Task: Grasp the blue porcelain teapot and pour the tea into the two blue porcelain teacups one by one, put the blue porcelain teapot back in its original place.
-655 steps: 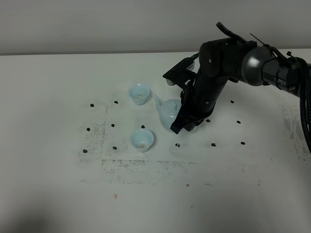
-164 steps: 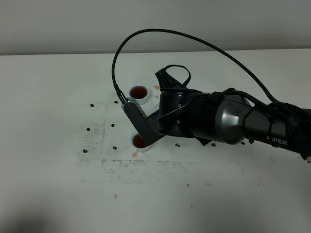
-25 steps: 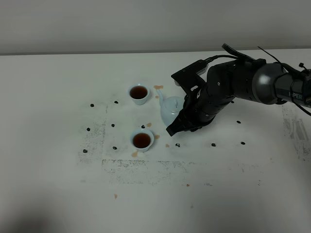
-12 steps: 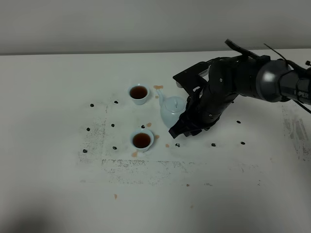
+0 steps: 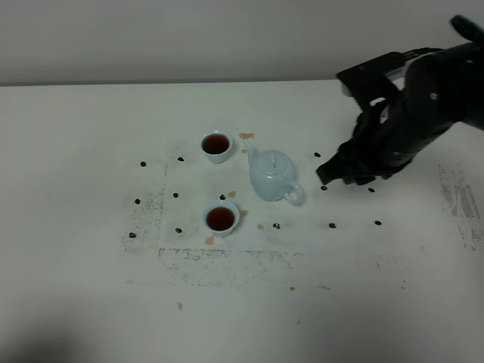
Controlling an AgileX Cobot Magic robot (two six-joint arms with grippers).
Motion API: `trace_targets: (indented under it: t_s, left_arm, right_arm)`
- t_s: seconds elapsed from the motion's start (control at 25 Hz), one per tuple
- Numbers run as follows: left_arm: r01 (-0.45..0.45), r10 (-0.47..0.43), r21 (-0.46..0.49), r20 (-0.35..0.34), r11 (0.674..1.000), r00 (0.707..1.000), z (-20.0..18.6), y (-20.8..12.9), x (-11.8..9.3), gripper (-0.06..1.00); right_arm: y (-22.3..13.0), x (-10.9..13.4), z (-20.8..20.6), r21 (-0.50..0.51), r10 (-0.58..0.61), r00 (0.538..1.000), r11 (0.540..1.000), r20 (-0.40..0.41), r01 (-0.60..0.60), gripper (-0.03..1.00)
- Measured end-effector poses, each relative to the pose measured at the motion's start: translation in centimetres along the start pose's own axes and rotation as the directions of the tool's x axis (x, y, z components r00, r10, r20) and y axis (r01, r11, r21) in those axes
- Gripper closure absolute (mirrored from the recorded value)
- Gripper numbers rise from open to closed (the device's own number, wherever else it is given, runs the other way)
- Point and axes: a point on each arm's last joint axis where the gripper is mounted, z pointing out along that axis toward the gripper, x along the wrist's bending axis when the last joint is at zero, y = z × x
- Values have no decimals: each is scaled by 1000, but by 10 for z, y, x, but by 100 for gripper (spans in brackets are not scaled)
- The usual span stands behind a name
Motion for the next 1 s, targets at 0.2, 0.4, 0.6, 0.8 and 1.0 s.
trace_targets:
  t_s: [0.2, 0.4, 0.6, 0.8, 1.0]
  left_arm:
    - [0, 0, 0, 0, 1000, 1000, 0, 0, 0, 38]
    - [0, 0, 0, 0, 1000, 1000, 0, 0, 0, 38]
    - [0, 0, -1, 0, 1000, 1000, 0, 0, 0, 38]
    - [0, 0, -1, 0, 1000, 1000, 0, 0, 0, 38]
    - [0, 0, -1, 0, 1000, 1000, 0, 0, 0, 38]
  right_arm:
    - [-35, -44, -61, -75, 121, 986, 991, 113, -113, 60]
    - [-93, -83, -123, -90, 261, 926, 965, 272, -246, 60]
    - [-162, -74, -171, -159, 378, 856, 926, 353, -344, 60]
    - [-217, -38, -193, -300, 405, 860, 900, 311, -316, 60]
    - [-250, -10, -185, -339, 333, 919, 907, 212, -250, 61]
